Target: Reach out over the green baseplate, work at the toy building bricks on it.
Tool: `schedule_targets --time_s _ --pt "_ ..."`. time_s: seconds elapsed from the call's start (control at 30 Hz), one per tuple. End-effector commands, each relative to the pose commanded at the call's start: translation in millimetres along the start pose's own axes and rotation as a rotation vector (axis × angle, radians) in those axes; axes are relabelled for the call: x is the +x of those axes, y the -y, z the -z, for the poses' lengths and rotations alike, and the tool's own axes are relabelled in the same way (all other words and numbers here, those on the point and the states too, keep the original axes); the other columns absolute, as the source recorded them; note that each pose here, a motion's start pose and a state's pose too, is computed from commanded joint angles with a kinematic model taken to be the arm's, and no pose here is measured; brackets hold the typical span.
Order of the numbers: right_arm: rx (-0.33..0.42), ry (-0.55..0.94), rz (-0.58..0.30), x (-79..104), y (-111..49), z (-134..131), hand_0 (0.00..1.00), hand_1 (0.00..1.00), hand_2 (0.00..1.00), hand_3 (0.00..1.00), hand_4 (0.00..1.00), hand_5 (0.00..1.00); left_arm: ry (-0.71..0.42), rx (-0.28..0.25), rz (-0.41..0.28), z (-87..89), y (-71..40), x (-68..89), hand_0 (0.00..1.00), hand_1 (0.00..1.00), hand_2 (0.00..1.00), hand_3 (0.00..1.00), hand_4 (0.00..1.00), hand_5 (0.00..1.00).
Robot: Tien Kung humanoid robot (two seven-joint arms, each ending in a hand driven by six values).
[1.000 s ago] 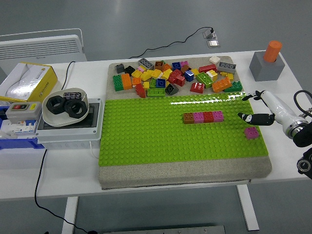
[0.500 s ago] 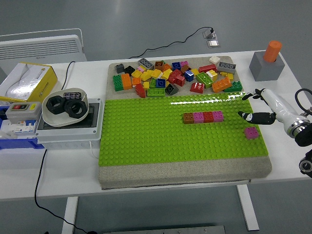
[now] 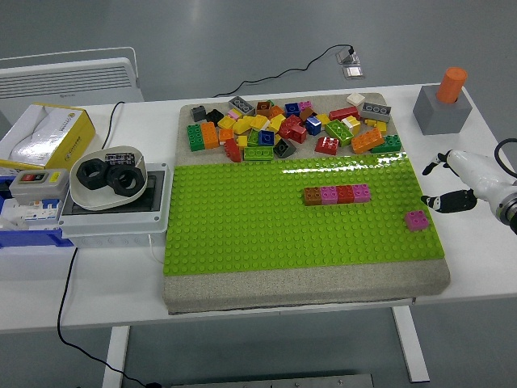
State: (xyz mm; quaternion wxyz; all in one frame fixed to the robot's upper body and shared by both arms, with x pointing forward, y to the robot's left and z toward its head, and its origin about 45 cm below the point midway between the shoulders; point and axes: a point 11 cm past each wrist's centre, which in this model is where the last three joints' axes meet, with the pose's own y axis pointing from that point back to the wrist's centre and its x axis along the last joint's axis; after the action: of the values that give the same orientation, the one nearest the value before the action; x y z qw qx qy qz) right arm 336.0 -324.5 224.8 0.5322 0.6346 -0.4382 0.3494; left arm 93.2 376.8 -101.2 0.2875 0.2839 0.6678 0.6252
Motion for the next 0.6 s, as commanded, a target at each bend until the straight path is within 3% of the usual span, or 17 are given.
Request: schedule_targets --time_s 0.27,0.33,0.37,0.53,0.57,0.6 --pt "-0.002 -0.011 0.035 -9.8 -2.9 3 0.874 0.829 0.845 0.666 0.707 0.115 -0.002 0.003 0.004 1.4 0.6 -0.6 0.64 0.627 0.774 0.998 0.998 0.998" --pt "0.017 0.056 0.017 -11.2 -1.2 3 0.874 0.829 0.845 0.666 0.707 0.115 -0.002 0.003 0.005 1.5 0.6 -0.7 0.64 0.627 0.774 0.998 0.998 0.998" --pt "0.025 0.091 0.009 -12.6 0.1 2 0.801 0.778 0.814 0.67 0.696 0.24 -0.002 0.003 0.005 1.5 0.6 -0.7 0.641 0.625 0.773 0.998 0.998 0.998" --pt "0.082 0.333 -0.043 -25.3 7.7 4 0.801 0.778 0.814 0.67 0.696 0.24 0.001 0.004 0.005 1.1 0.4 -0.9 0.641 0.625 0.773 0.998 0.998 0.998" --pt "0.099 0.388 -0.065 -25.5 8.1 6 0.662 0.618 0.7 0.654 0.706 0.211 0.001 0.004 0.005 1.1 0.4 -1.0 0.641 0.625 0.772 0.998 0.998 0.998" --pt "0.113 0.433 -0.089 -24.1 8.1 7 0.662 0.618 0.7 0.654 0.706 0.211 0.001 0.004 0.005 1.1 0.4 -1.0 0.641 0.625 0.772 0.998 0.998 0.998"
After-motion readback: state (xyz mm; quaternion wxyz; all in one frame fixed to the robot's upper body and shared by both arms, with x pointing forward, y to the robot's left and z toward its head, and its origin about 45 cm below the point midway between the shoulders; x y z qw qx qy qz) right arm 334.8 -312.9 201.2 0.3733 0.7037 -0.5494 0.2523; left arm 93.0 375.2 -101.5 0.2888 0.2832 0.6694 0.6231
